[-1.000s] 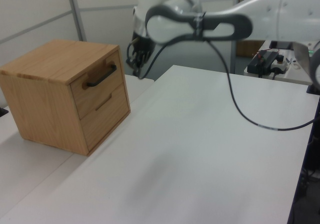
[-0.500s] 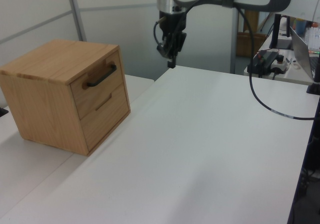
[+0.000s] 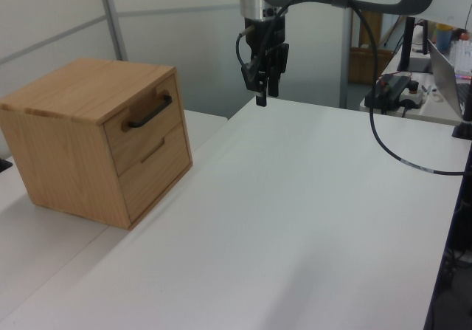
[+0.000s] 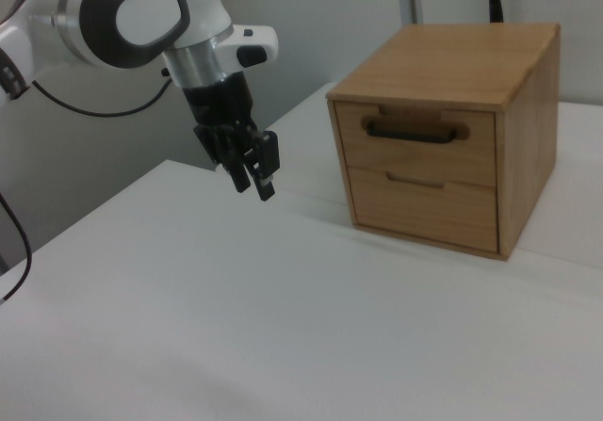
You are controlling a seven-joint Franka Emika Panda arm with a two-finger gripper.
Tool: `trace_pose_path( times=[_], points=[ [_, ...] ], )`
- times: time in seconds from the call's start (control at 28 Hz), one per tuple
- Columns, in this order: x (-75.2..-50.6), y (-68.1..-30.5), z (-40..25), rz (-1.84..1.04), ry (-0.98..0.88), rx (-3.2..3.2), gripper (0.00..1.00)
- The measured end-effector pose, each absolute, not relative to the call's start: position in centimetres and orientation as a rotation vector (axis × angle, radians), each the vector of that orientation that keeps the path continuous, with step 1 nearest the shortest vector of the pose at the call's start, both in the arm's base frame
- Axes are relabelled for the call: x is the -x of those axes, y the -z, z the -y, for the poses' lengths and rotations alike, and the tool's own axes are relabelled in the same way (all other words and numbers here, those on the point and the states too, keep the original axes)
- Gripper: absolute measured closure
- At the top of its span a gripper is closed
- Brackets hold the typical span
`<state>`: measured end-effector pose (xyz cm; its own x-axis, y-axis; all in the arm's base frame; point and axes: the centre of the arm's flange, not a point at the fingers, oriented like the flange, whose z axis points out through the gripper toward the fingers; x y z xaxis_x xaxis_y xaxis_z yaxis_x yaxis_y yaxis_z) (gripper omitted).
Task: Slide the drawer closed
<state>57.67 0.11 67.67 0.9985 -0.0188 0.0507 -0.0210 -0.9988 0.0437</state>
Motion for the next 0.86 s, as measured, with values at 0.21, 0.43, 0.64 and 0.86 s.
trace_pose_path(
  times=[0.21,0.43,0.64,0.86],
  points=[
    [-57.66,-67.67,-0.09,0.031,-0.078,-3.096,0.23],
    [-57.66,-67.62,-0.07,0.031,-0.076,-3.095,0.04],
    [-57.66,-67.61,-0.07,0.031,-0.075,-3.094,0.00],
    [-57.66,-67.60,-0.07,0.032,-0.075,-3.094,0.00]
  ],
)
